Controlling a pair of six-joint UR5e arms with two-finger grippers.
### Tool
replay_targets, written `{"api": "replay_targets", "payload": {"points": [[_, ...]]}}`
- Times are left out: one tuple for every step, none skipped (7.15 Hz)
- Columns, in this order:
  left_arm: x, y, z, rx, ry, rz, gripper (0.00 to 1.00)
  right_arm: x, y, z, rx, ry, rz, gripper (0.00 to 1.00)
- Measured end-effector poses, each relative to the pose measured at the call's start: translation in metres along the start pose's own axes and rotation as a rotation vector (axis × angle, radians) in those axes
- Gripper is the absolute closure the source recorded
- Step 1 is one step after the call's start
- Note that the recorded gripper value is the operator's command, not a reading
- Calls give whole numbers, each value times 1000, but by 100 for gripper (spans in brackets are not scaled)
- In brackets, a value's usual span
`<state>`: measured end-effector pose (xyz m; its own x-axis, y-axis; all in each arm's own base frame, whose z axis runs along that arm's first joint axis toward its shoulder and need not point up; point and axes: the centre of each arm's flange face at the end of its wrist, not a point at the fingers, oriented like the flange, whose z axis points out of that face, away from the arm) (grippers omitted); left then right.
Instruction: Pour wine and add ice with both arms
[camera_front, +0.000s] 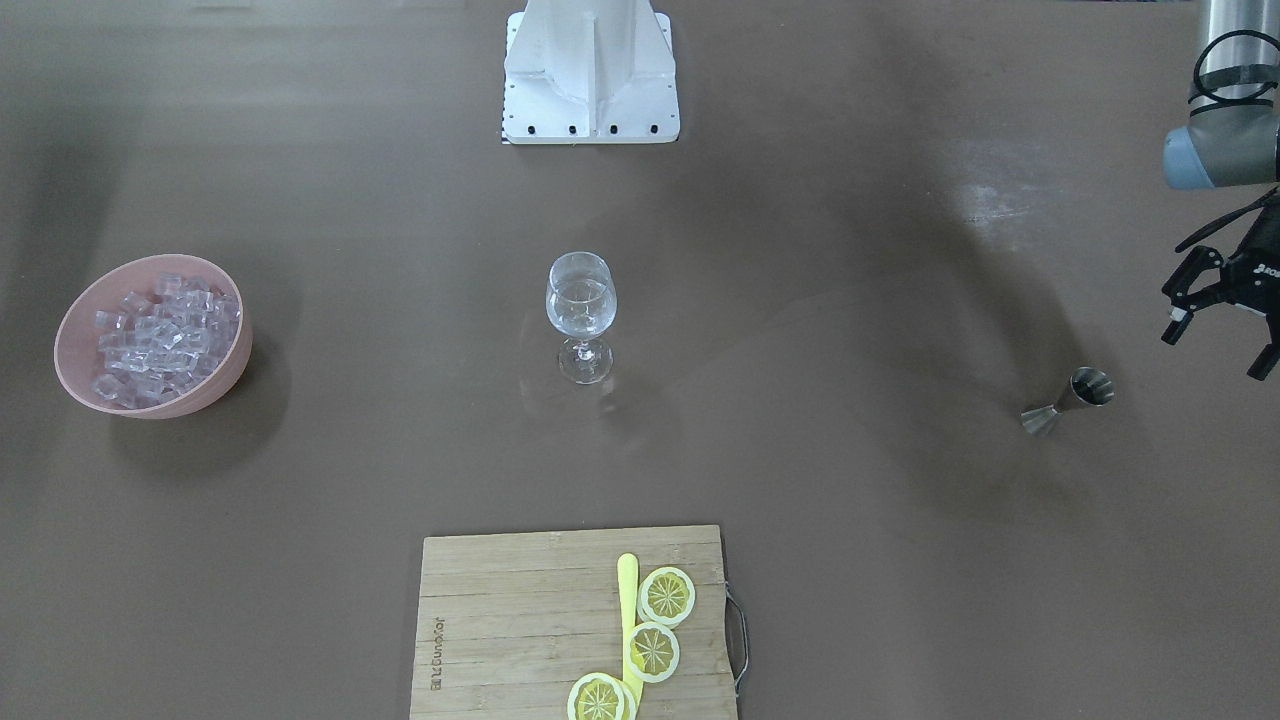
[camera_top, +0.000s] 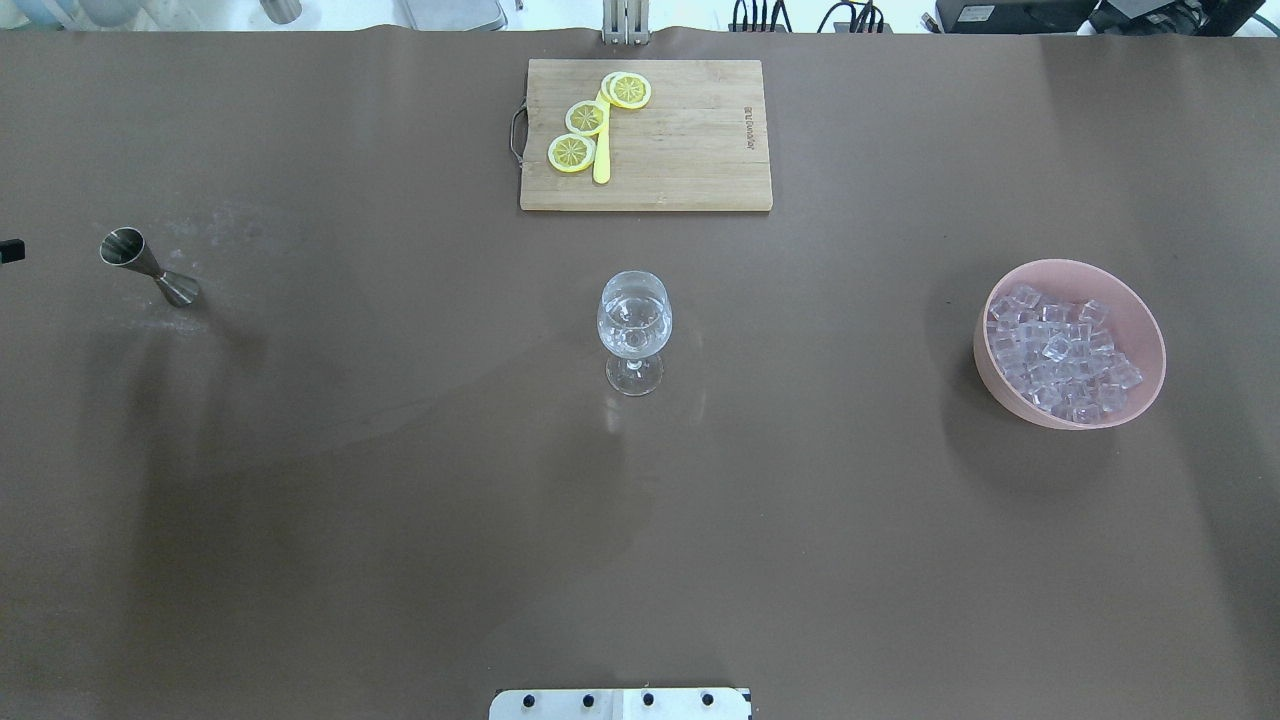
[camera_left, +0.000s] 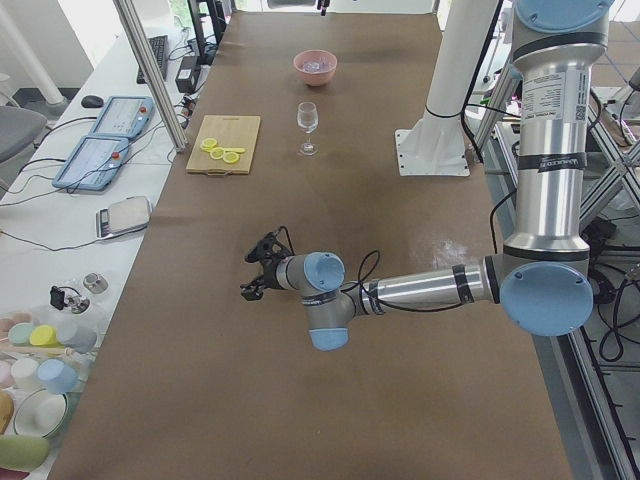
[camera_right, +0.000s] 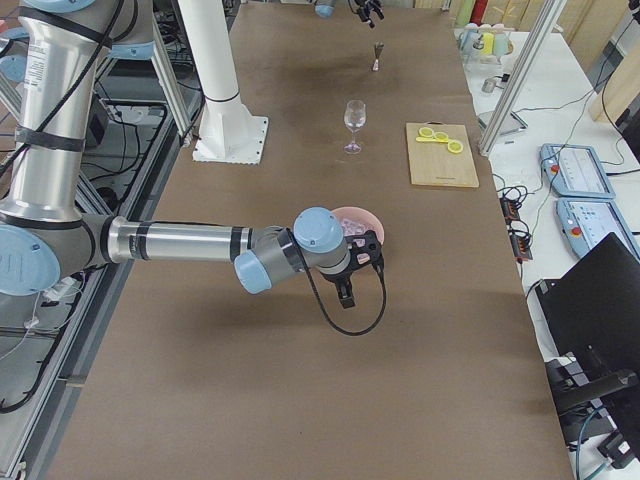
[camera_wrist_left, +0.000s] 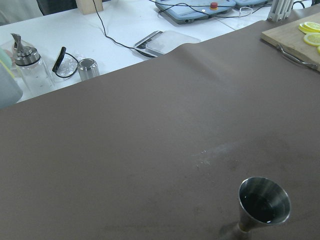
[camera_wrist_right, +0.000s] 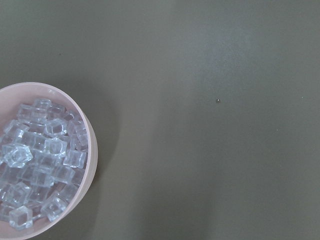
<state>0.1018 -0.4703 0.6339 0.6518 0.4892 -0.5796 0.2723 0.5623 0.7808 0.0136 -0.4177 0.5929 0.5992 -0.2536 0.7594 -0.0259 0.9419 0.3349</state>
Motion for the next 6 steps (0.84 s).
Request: {"api": "replay_targets", "payload": {"points": [[5,7,7,11,-22,3,3,0,0,0,0,-1,0,0],[8,15,13,21,-42,1,3,-1,-1,0,1,-3,-2,0],[13,24,19,34,-47,-13,3,-2,-1,-1,2,-3,-4,0],[25,29,27,39,-29,-42,3,-2,-2,-2,4,-4,-6,0],[36,31,34,40,-4,-62,3,-3,-1,-2,4,-3,-6,0],[45,33,38,40,15,-68,3,-3,-1,-2,4,-3,-6,0]]}}
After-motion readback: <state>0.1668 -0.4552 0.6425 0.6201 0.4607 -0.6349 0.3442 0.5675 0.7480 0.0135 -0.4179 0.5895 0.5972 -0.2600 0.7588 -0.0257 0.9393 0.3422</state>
